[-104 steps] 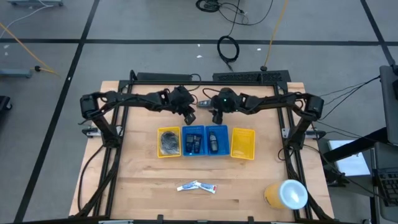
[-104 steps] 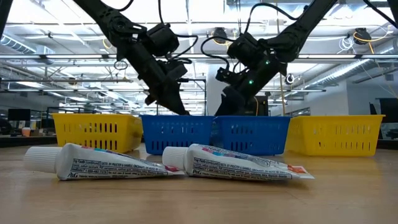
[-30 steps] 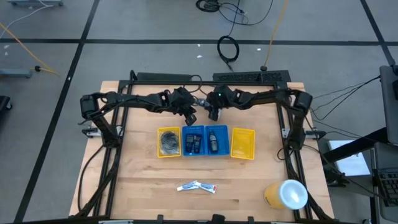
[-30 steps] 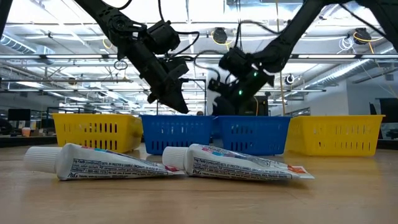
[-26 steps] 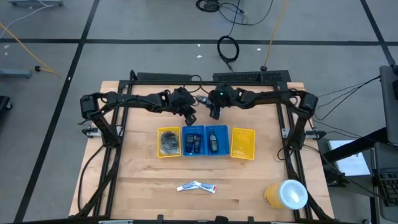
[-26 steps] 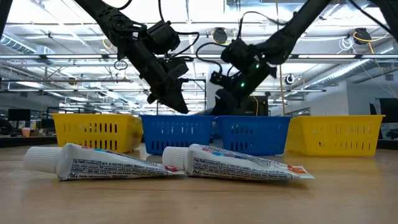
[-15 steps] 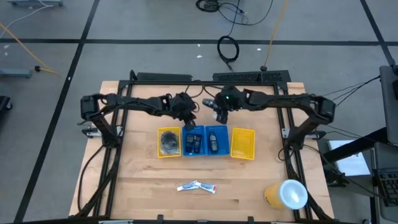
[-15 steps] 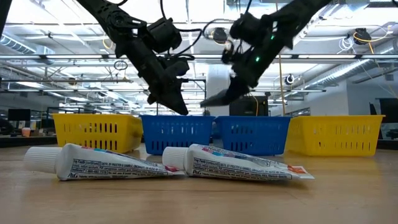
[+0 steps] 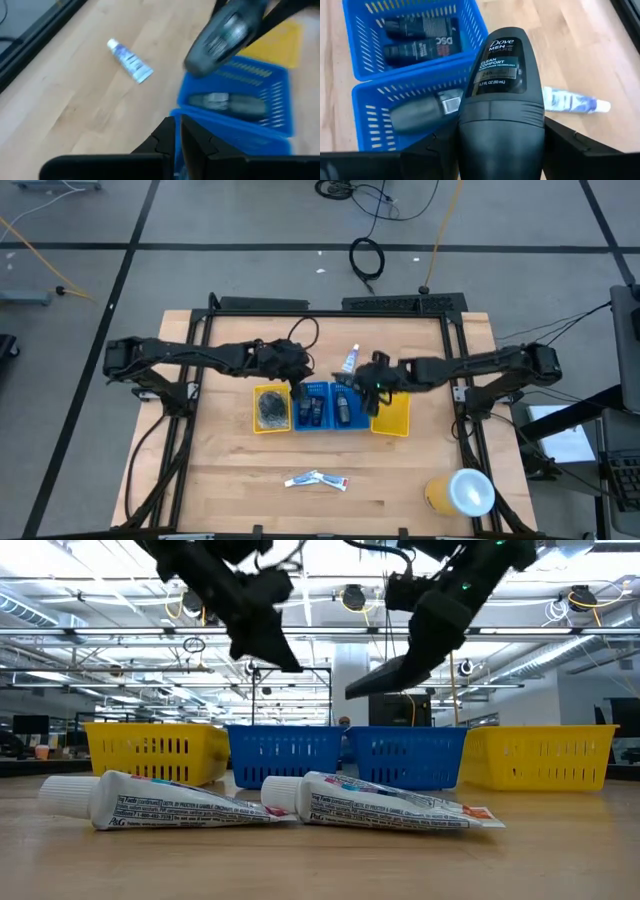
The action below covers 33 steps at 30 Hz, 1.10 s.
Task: Pick & Place Travel size toiletries
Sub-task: Put the gray roll-on into the right blue bin
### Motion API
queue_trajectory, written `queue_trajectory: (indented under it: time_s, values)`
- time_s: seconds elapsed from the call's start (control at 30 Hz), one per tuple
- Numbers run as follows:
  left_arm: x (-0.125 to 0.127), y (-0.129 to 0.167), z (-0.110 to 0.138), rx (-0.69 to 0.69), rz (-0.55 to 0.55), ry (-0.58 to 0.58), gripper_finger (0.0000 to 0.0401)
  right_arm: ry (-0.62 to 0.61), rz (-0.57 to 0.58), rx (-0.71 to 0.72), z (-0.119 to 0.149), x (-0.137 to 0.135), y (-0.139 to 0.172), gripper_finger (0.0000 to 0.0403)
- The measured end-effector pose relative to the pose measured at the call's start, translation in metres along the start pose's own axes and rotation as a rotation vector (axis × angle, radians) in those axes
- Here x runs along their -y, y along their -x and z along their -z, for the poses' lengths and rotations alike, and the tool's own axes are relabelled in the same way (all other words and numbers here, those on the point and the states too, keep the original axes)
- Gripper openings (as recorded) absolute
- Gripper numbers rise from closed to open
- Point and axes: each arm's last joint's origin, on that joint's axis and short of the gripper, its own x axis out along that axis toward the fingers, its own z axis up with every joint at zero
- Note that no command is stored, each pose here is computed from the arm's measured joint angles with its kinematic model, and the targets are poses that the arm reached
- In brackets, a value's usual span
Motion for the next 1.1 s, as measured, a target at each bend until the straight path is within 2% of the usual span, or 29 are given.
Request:
queue_trajectory:
  time_s: [0.3,0.47,0.73,1.1]
  values:
    - [0.027,0.022,0.001,0.018,0.074,-0.037,0.0026,-0.137,0.127,0.02,0.026,-0.042,0.004,0.0197]
    - [0.036,0.022,0.004,0.018,0.056,-0.055,0.0026,-0.243,0.132,0.038,0.034,-0.057,0.004,0.0197]
    - [0.044,0.023,0.002,0.066,0.022,-0.055,0.0026,-0.277,0.182,0.011,0.046,-0.075,-0.014,0.0197]
    - [0.047,0.024,0.001,0.08,0.031,-0.056,0.0026,-0.298,0.207,0.022,0.048,-0.078,-0.025,0.0197]
